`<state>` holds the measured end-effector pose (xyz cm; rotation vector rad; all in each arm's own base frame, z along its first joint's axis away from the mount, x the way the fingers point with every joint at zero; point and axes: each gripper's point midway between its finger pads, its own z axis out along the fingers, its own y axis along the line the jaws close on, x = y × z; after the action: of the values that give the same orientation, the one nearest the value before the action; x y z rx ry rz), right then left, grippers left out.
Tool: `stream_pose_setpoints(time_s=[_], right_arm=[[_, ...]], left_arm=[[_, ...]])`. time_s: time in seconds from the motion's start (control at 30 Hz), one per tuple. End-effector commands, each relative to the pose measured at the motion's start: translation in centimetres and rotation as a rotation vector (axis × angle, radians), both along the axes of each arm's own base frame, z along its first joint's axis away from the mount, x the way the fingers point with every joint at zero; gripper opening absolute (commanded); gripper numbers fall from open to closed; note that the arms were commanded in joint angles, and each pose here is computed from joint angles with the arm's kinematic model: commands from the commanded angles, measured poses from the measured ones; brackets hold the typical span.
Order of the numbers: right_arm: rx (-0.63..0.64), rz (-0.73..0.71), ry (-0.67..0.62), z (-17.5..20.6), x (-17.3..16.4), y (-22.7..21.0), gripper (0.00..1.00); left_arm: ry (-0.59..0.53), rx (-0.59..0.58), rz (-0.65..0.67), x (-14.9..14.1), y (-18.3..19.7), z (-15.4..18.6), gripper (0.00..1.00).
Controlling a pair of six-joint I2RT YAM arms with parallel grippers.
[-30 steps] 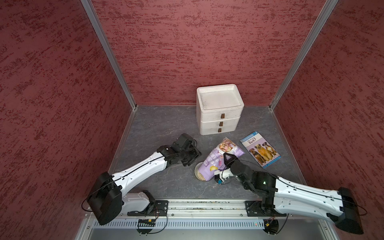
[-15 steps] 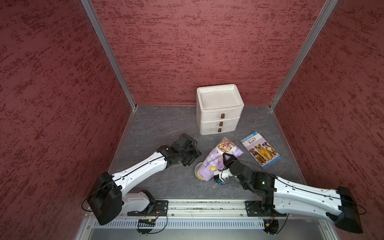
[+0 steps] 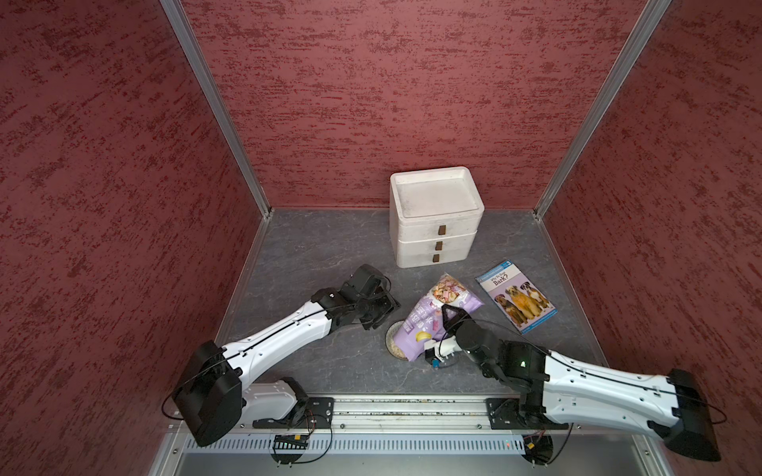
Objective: Pour the oats into the breakfast bowl
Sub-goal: Pour the oats into the bowl.
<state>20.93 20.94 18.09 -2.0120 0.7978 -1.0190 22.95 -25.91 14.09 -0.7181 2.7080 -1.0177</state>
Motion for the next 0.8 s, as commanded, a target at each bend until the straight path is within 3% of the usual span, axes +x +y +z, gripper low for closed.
stream_pose_setpoints(time_s=[0.0, 0.1, 0.2, 0.27, 0.4, 0.47, 0.57, 0.63, 0.73, 0.77], right_arm=[[0.196, -0.059, -0.133, 6.0, 1.0, 0.4, 0.0], [0.133, -0.064, -0.105, 4.7, 0.8, -0.2, 0.0], [0.206, -0.07, -0.134, 6.4, 1.0, 0.0, 0.0], [0.124, -0.073, -0.091, 4.3, 0.8, -0.4, 0.0], [0.194, -0.079, -0.127, 5.9, 0.9, -0.3, 0.0], [0.114, -0.073, -0.087, 4.1, 0.7, -0.7, 0.0], [0.201, -0.075, -0.132, 6.2, 1.0, -0.1, 0.0], [0.106, -0.07, -0.091, 3.8, 0.8, -0.4, 0.0], [0.232, -0.072, -0.158, 6.7, 1.3, 0.4, 0.0], [0.196, -0.07, -0.142, 6.0, 1.2, 0.3, 0.0]], left_arm=[[-0.012, 0.001, 0.012, 0.3, 0.0, -0.1, 0.47], [-0.012, -0.005, 0.01, 0.3, -0.1, -0.1, 0.47], [-0.012, -0.002, 0.011, 0.3, -0.1, -0.1, 0.47], [-0.012, -0.006, 0.01, 0.4, -0.2, -0.1, 0.47], [-0.009, -0.01, 0.008, 0.4, -0.3, -0.1, 0.47], [-0.011, -0.011, 0.01, 0.4, -0.3, -0.1, 0.47], [-0.012, -0.006, 0.011, 0.5, -0.2, 0.0, 0.47], [-0.014, -0.011, 0.011, 0.6, -0.3, 0.1, 0.47], [-0.012, -0.004, 0.01, 0.5, -0.2, 0.1, 0.47], [-0.011, -0.004, 0.012, 0.4, -0.1, 0.0, 0.47]])
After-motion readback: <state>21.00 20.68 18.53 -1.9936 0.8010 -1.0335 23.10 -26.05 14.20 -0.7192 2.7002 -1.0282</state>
